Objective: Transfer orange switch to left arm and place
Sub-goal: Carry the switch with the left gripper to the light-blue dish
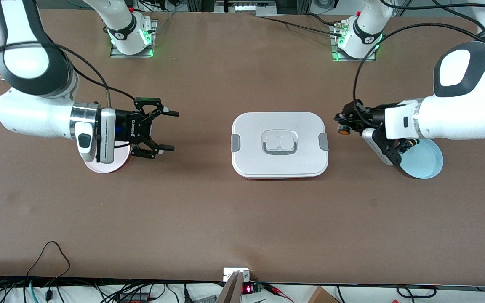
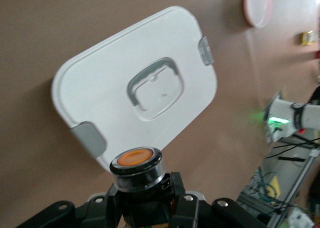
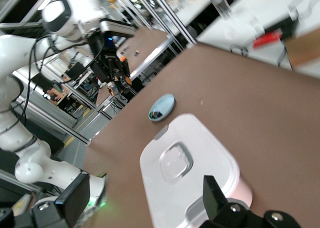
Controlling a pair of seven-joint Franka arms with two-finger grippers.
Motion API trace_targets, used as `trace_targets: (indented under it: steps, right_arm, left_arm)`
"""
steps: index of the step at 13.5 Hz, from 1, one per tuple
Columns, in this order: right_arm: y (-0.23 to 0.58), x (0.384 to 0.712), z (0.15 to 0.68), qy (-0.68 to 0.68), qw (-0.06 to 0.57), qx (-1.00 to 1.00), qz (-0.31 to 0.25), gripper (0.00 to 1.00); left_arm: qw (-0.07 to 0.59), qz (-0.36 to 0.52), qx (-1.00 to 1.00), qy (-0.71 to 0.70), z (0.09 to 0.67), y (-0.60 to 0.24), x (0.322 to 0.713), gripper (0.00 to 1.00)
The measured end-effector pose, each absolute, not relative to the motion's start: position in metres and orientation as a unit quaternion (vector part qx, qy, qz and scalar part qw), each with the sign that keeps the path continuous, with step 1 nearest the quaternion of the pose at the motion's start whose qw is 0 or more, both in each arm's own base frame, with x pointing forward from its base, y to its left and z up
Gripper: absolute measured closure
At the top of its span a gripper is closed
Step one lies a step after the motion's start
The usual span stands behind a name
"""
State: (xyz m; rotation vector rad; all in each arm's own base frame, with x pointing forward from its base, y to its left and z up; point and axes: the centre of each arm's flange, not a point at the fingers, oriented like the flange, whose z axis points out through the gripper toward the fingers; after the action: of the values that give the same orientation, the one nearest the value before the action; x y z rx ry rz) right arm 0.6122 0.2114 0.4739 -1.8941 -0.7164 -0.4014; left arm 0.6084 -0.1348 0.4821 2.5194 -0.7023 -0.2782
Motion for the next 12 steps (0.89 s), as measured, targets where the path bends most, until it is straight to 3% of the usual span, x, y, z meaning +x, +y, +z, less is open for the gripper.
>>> trace_targets:
  steps: [2, 4, 7, 10, 12]
  right_arm:
    - [0.219, 0.604, 0.487, -0.214, 0.498, -0.836, -0.088, 0.00]
    - [0.222, 0.595, 0.489, -0.145, 0.439, -0.887, -0.015, 0.00]
    - [0.208, 0.588, 0.486, -0.082, 0.263, -0.959, 0.064, 0.00]
    - [0.209, 0.577, 0.480, -0.035, 0.067, -0.994, 0.082, 0.00]
    - [0.195, 0.574, 0.479, -0.031, -0.023, -0.996, 0.082, 0.00]
  left_arm:
    - [0.168, -0.116, 0.929, -0.309, 0.469, -0.113, 0.611, 0.59]
    - [0.096, -0.128, 0.914, -0.373, 0.457, -0.093, 0.616, 0.59]
    - [0.013, -0.152, 0.883, -0.443, 0.446, -0.049, 0.625, 0.59]
    - [-0.039, -0.150, 0.839, -0.521, 0.427, 0.012, 0.646, 0.59]
    - [-0.052, -0.139, 0.811, -0.566, 0.407, 0.052, 0.659, 0.59]
